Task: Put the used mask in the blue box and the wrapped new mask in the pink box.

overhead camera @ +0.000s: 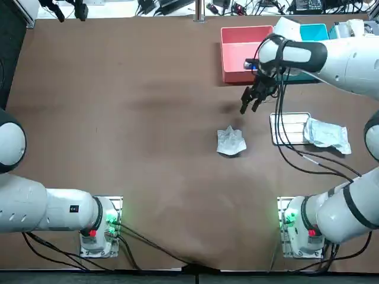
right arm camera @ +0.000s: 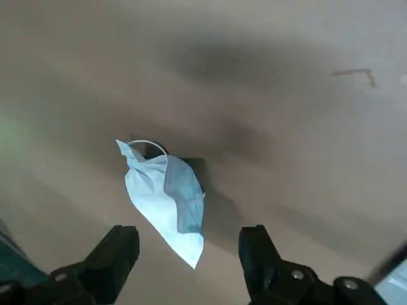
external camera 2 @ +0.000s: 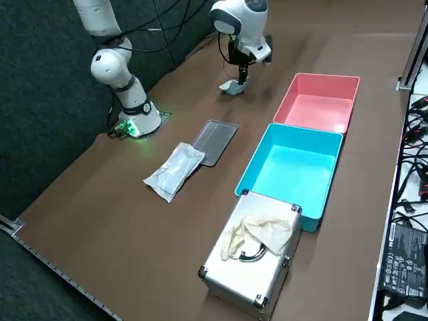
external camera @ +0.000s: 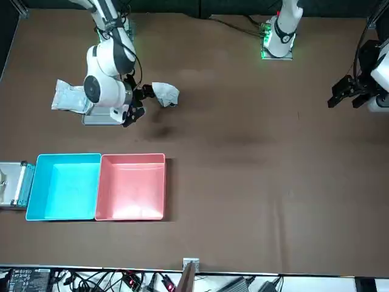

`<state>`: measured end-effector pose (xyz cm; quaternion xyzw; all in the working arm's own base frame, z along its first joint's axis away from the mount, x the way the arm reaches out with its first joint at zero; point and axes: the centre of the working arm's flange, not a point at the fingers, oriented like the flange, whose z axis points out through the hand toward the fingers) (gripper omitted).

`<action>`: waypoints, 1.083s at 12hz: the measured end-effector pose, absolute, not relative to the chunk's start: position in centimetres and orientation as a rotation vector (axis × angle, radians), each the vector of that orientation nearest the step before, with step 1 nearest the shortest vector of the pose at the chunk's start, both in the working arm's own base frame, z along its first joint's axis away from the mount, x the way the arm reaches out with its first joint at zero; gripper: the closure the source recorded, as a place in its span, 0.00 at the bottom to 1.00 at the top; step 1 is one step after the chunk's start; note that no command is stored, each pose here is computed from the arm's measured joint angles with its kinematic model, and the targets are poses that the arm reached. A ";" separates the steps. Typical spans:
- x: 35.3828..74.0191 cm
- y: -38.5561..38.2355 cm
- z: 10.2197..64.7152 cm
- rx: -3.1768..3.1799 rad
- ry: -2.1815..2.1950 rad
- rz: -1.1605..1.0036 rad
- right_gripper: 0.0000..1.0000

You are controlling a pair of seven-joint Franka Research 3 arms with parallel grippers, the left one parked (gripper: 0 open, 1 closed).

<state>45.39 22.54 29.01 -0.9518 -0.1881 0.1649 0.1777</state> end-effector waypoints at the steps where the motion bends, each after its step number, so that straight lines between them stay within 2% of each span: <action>1: 44.9 23.1 28.6 -2.700 -0.547 0.455 0.04; 5: 41.7 25.2 25.6 -2.740 -0.618 0.415 0.04; 8: 40.7 25.8 24.9 -2.743 -0.643 0.428 0.04; 13: 39.0 26.5 23.1 -2.762 -0.677 0.434 0.11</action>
